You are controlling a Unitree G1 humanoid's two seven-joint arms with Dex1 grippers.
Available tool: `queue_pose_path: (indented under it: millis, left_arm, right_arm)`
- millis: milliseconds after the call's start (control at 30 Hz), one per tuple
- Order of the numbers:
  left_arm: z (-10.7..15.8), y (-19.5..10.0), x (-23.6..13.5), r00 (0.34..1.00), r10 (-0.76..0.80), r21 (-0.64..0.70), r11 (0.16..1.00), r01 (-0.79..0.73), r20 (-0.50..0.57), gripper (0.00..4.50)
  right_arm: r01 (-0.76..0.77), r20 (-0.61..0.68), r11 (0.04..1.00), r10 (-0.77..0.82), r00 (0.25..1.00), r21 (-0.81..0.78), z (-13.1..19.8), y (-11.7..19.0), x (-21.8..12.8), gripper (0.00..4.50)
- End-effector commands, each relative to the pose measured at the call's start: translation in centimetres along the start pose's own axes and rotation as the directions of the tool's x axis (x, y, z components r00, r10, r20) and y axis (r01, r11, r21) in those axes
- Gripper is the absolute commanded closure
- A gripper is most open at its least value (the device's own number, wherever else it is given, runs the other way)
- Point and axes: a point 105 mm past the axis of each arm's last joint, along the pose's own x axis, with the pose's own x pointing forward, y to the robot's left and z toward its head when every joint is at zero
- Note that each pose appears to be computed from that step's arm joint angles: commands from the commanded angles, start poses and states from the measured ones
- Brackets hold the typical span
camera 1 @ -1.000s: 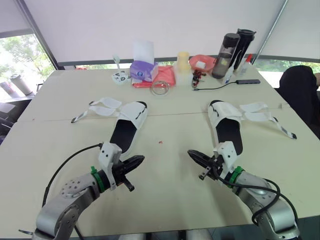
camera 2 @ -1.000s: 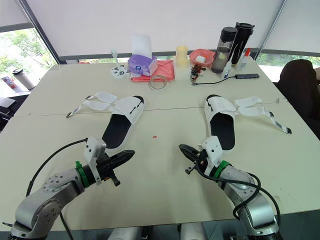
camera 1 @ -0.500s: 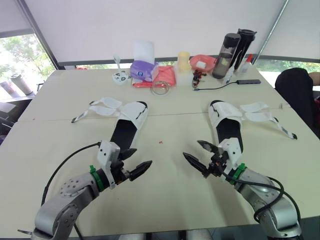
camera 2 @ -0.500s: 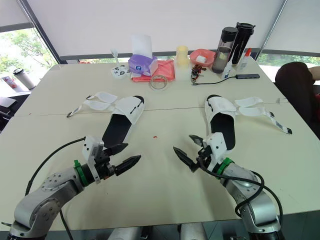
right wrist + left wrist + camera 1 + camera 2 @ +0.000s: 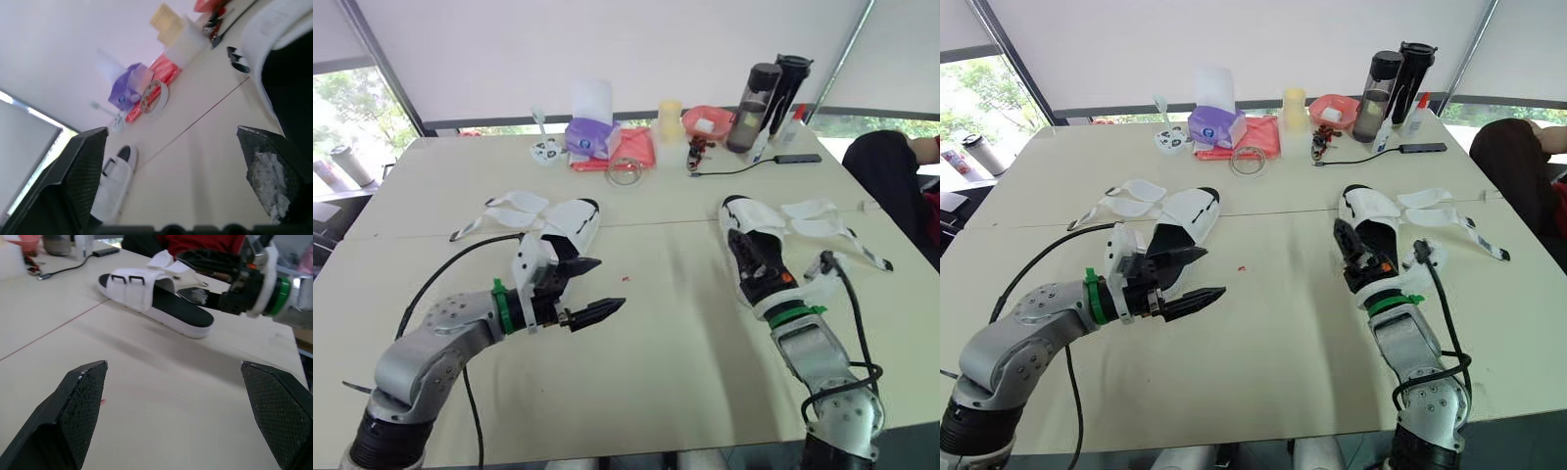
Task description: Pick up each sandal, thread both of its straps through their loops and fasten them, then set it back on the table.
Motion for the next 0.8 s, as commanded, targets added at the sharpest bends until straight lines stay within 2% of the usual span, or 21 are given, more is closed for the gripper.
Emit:
queue_pose_path:
  millis: [33, 167, 433, 800]
  left_arm:
    - [1.1, -0.8, 0.4, 0.998, -0.06, 0.05, 0.997, 0.059, 0.013, 0.0]
    - [1.2, -0.7, 1.1, 0.998, -0.063, 0.056, 0.997, 0.061, 0.027, 0.0]
    - [0.4, -0.4, 1.7, 0.998, -0.048, 0.041, 0.998, 0.046, 0.034, 0.0]
    - [0.1, -0.3, 2.0, 0.999, -0.046, 0.063, 0.997, 0.044, 0.022, 0.0]
  right_arm:
    - [0.069, 0.068, 0.989, -0.079, 0.995, 0.134, 1.4, -0.5, 0.4, 0.04]
    - [0.119, 0.093, 0.968, -0.143, 0.985, 0.22, 1.8, -1.4, 1.7, 0.04]
    - [0.091, 0.119, 0.969, -0.121, 0.985, 0.23, 3.3, -1.9, 5.3, 0.04]
    - [0.096, 0.121, 0.948, -0.138, 0.983, 0.303, 3.5, -2.5, 10.6, 0.04]
